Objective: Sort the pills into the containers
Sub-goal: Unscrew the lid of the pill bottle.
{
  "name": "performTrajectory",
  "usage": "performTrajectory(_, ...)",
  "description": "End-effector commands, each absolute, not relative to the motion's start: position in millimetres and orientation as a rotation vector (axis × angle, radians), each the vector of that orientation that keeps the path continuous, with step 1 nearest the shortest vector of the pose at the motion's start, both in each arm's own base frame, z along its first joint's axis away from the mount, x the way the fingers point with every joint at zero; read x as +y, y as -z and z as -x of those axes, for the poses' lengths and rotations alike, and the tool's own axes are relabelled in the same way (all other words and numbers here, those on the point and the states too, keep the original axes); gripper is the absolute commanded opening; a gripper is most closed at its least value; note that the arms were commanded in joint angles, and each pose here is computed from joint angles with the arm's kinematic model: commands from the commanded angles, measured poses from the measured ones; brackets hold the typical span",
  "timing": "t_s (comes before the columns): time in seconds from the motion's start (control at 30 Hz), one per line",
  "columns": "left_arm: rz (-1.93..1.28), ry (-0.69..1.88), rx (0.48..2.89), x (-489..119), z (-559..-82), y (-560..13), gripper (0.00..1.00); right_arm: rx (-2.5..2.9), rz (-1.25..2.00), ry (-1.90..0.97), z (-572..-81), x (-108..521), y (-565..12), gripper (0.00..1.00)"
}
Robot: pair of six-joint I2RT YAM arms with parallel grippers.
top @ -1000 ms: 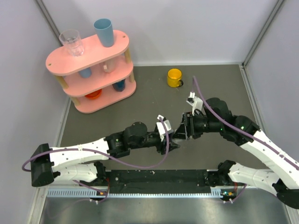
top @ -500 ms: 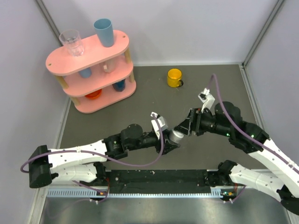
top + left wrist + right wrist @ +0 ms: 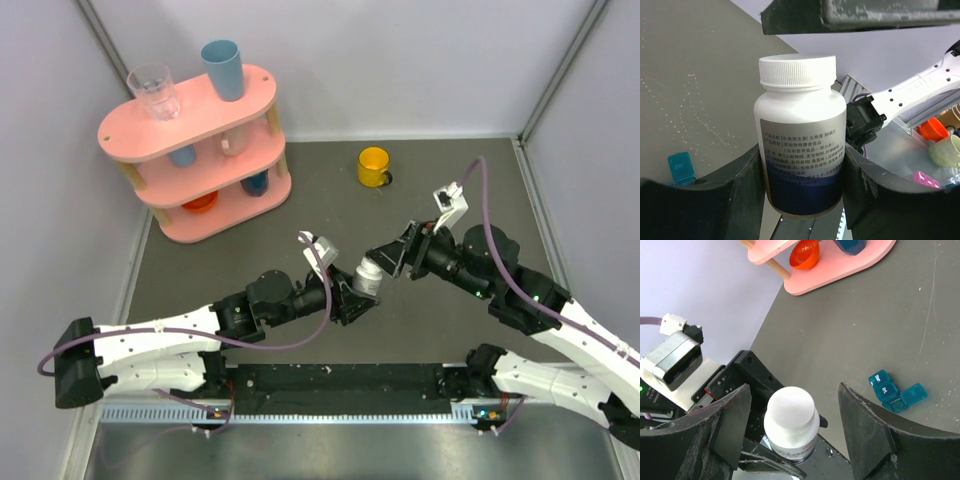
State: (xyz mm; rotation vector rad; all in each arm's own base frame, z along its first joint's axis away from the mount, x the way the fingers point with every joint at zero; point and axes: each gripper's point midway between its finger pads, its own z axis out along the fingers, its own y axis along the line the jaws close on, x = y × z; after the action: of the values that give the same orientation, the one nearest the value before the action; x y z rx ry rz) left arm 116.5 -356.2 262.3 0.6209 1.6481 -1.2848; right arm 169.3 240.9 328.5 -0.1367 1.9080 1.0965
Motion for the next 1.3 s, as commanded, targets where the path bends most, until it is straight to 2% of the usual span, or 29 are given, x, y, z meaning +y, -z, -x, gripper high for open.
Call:
performTrajectory(0.0,-0.504,1.321,1.599,-355.0,-124.3,-293.2,0.0,1.828,0.11,-1.055,-176.1,242.4,-350.5,0.69)
performTrajectory(0.3,-0.521,1.295,1.618,-356.6,-126.0,-289.7,0.0,1.869,0.129,-1.042,-173.8,254.5,-344.6,0.65)
performTrajectory(0.57,-0.53,1.286,1.613,-355.0,-125.9,-290.6,0.0,1.892,0.116,-1.046,-174.9,258.4,-339.2,0.53)
performTrajectory(0.67,-0.53,1.283,1.61,-355.2,-126.4,-291.2,0.0,1.899,0.118,-1.051,-174.6,260.1,-337.6,0.53)
performTrajectory(0.97,-0.53,1.278,1.598,-356.1,-127.9,-295.5,0.0,1.924,0.116,-1.052,-173.3,261.9,-328.5,0.6)
performTrajectory(1.13,-0.53,1.281,1.589,-355.3,-127.1,-298.4,0.0,1.934,0.109,-1.05,-173.8,262.2,-323.7,0.6)
performTrajectory(1.27,-0.536,1.283,1.591,-355.6,-126.7,-297.1,0.0,1.93,0.108,-1.058,-173.5,262.7,-324.9,0.54)
